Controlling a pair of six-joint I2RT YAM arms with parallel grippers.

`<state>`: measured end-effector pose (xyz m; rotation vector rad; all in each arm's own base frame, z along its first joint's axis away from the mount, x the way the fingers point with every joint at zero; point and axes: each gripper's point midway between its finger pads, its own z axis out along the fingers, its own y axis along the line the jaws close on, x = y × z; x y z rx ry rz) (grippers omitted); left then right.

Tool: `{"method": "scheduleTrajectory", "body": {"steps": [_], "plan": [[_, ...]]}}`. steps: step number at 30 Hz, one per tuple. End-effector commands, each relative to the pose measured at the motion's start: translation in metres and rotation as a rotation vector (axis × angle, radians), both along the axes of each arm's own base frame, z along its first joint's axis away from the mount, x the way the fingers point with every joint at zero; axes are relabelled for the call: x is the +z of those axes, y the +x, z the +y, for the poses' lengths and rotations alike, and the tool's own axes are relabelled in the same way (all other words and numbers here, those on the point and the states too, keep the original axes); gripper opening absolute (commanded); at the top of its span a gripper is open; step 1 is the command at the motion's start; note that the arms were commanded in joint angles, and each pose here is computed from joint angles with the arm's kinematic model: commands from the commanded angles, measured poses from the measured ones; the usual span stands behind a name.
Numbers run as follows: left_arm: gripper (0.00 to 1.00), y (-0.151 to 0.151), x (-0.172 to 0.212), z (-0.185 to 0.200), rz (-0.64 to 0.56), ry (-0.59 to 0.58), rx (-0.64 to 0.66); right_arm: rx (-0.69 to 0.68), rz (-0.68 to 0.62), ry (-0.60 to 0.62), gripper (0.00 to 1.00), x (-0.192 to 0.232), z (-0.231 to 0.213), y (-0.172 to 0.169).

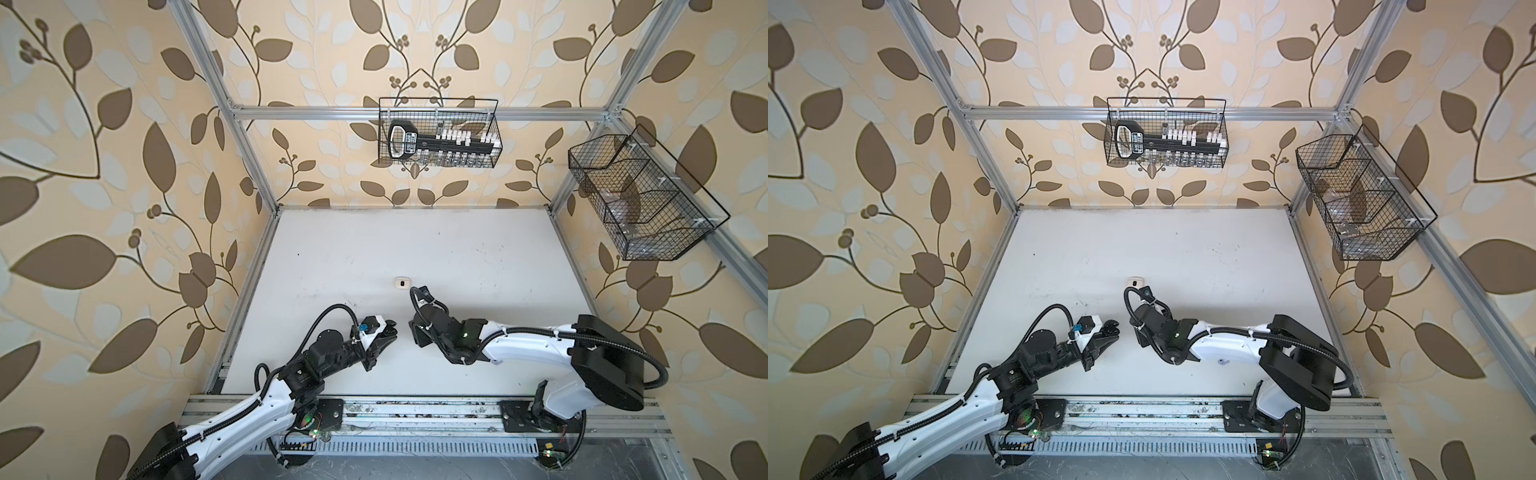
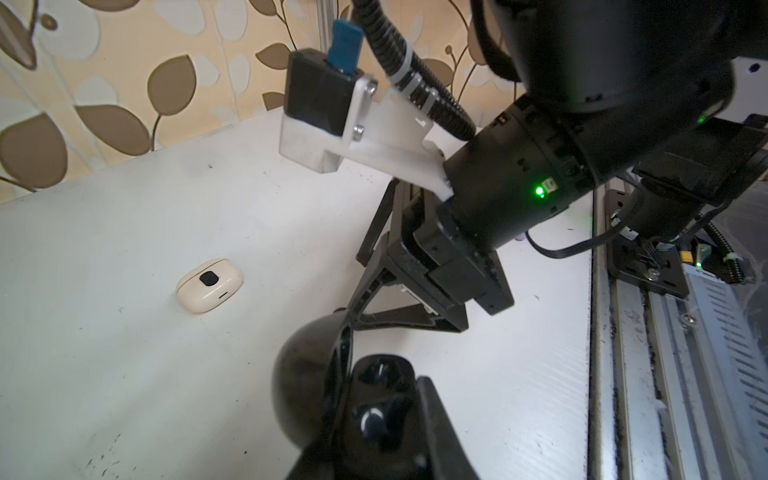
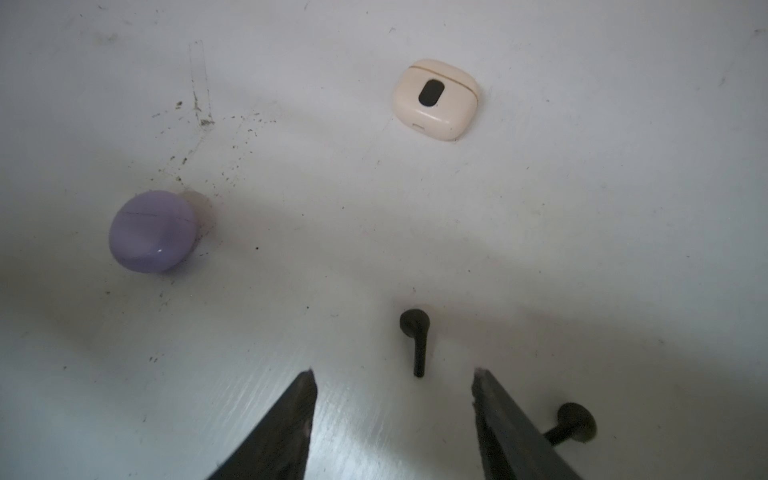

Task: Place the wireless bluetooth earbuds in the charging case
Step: 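Move the right gripper over the black earbud on the table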

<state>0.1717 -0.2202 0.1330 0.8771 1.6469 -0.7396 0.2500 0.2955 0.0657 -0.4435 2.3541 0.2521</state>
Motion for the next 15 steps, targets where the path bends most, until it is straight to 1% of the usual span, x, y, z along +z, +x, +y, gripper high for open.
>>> {"method": "scheduleTrajectory", "body": {"steps": [1, 6, 10, 15], "plan": [[0.00, 0.000, 0.007, -0.003, -0.040, -0.023, -0.009, 0.006, 0.053, -0.015, 0.61, -0.007, 0.005, -0.002], [0.00, 0.004, 0.007, 0.000, -0.044, -0.027, 0.021, 0.016, 0.108, -0.026, 0.61, -0.023, 0.006, 0.001], [0.00, 0.004, 0.008, 0.001, -0.053, -0.036, 0.024, 0.025, 0.149, -0.046, 0.58, -0.036, 0.007, 0.005], [0.00, 0.003, 0.009, 0.002, -0.055, -0.042, 0.026, 0.003, 0.161, -0.104, 0.56, -0.045, 0.004, 0.016]]}}
